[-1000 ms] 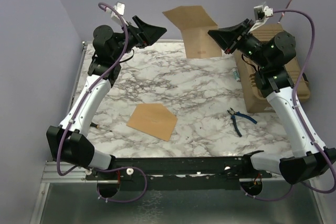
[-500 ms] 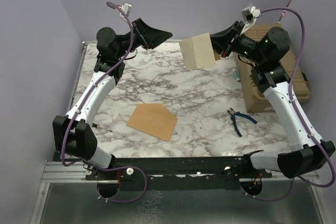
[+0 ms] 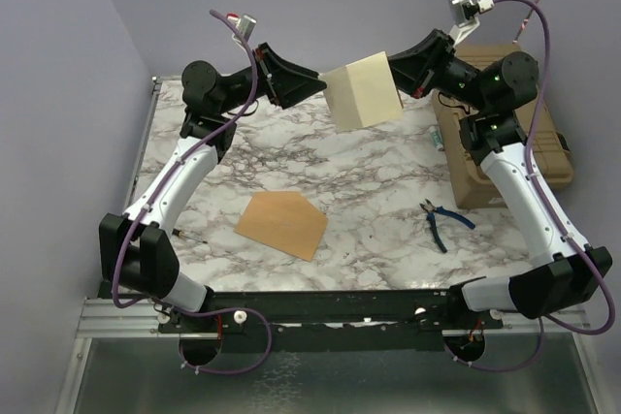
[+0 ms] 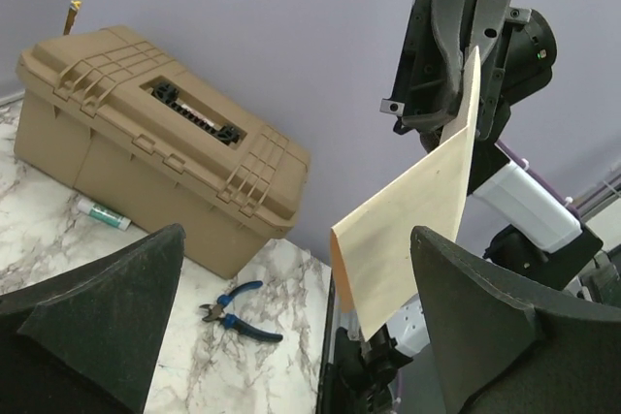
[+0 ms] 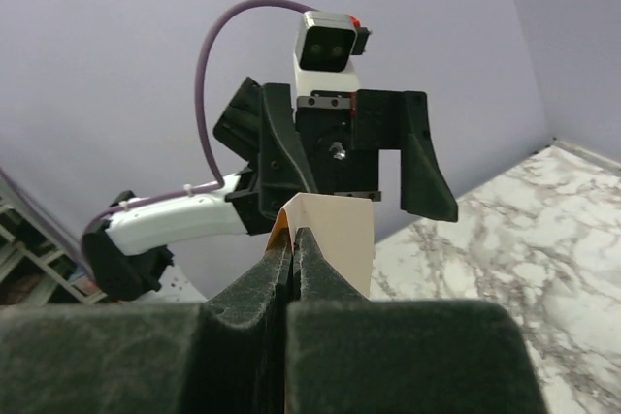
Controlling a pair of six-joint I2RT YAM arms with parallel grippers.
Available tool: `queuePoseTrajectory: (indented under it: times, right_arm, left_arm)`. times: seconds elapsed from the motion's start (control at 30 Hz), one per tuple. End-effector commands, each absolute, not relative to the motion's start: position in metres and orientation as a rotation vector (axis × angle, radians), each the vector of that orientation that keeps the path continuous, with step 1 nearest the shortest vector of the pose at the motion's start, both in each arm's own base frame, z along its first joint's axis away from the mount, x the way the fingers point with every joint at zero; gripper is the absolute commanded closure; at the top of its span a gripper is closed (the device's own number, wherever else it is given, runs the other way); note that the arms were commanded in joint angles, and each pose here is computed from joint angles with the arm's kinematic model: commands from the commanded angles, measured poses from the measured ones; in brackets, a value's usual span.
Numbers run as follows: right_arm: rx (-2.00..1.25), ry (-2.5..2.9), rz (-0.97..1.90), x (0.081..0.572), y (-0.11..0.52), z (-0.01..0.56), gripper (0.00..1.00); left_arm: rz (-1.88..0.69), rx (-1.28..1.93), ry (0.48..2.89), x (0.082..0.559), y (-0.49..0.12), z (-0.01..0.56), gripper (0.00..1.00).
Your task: Place the letter into the envelope and seal it
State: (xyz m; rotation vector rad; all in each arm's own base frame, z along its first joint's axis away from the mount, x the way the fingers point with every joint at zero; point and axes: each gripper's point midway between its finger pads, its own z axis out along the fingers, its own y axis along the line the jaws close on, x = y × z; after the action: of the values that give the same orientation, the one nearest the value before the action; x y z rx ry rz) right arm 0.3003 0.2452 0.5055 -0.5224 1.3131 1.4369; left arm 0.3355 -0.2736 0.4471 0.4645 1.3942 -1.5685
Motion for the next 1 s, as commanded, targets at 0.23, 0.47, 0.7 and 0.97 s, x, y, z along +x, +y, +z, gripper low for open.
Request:
queuePoseTrajectory:
  times: [0.23,0.47,0.7,0.97]
  right_arm:
    - [-0.436,1.268,1.731,0.283,0.248,0.527,1.00]
    - [-0.331,1.248,1.765,0.289,0.244,0.531,1.00]
    - [-0.229,1.227,1.753,0.295,0.237,0.529,1.00]
    - [-0.222,1.168,1.759,0.290,0.233,0.533,1.00]
  left_arm:
    - [-1.677,0.611,1.292,0.281,-0.300,0.481,0.01]
    - [-1.806,0.569,1.204,0.257,-0.308,0.501,0.11]
    - [-1.797,0.535,1.162,0.253,-0.301,0.509,0.39]
    - [-1.807,0.412,1.173,0.268,-0.293,0.503,0.60]
